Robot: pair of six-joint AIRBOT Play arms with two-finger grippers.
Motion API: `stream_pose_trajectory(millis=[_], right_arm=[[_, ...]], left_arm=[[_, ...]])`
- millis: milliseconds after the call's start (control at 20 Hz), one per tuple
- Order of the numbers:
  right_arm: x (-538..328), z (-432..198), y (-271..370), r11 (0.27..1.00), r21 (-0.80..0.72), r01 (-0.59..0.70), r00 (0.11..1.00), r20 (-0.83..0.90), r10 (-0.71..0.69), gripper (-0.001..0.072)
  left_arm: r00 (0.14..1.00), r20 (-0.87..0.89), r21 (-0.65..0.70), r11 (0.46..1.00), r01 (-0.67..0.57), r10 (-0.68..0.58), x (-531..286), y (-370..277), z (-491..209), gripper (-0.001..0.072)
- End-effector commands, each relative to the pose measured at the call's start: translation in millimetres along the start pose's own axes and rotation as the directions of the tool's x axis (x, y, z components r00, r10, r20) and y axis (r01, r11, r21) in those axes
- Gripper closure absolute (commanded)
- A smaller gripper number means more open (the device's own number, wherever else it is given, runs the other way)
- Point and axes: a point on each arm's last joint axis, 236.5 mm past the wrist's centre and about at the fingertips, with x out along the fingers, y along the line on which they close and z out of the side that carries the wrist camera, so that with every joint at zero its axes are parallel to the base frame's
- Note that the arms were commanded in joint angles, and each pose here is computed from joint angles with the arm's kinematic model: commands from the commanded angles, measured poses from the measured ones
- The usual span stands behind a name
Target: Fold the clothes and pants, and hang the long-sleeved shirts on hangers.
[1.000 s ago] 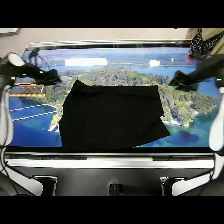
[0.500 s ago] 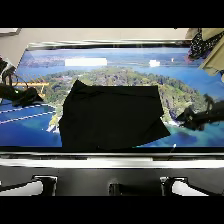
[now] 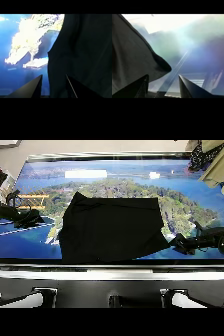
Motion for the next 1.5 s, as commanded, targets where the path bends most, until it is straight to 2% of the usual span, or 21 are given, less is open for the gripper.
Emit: stream_pose_trajectory(millis=[0,150,250,350,500,750,1050,1450], right_arm=[[17.9,-5.1,10.5,0.999,-0.027,-0.030,0.999,-0.041,0.028,0.0287],[33.3,-1.1,23.5,0.996,-0.088,0.002,1.000,-0.030,-0.004,0.0313],[37.3,1.9,22.9,0.996,-0.085,0.035,0.999,-0.015,-0.036,0.0517],[36.9,1.9,20.3,0.995,-0.088,0.047,0.999,-0.014,-0.049,0.0684],[32.3,-3.0,23.6,0.994,-0.098,0.042,0.999,-0.025,-0.045,0.0685],[14.5,-4.9,36.0,0.992,-0.124,0.035,0.999,0.011,-0.033,0.0685],[7.2,-11.7,41.9,0.992,-0.126,0.025,1.000,0.003,-0.025,0.0685],[7.1,-15.9,46.7,0.994,-0.107,0.003,1.000,-0.014,-0.005,0.0685]], left_arm=[[1.000,-0.004,-0.001,1.000,0.002,-0.002,0.6,0.1,-1.7,0.0393],[1.000,-0.023,0.000,1.000,0.014,-0.014,0.5,-2.6,-6.5,0.0393],[0.997,-0.028,-0.003,0.998,0.067,-0.067,0.7,-7.6,-12.4,0.0392],[0.990,-0.024,-0.043,0.989,0.140,-0.142,4.4,-5.6,-24.9,0.0392],[0.973,-0.053,-0.122,0.968,0.218,-0.226,26.7,8.0,-69.1,0.0393],[0.949,-0.186,-0.236,0.949,0.210,-0.257,78.6,14.5,-138.0,0.0393],[0.917,-0.285,-0.251,0.945,0.208,-0.278,94.0,3.5,-175.4,0.0393],[0.918,-0.297,-0.283,0.942,0.179,-0.264,110.6,5.3,-190.3,0.0393]])
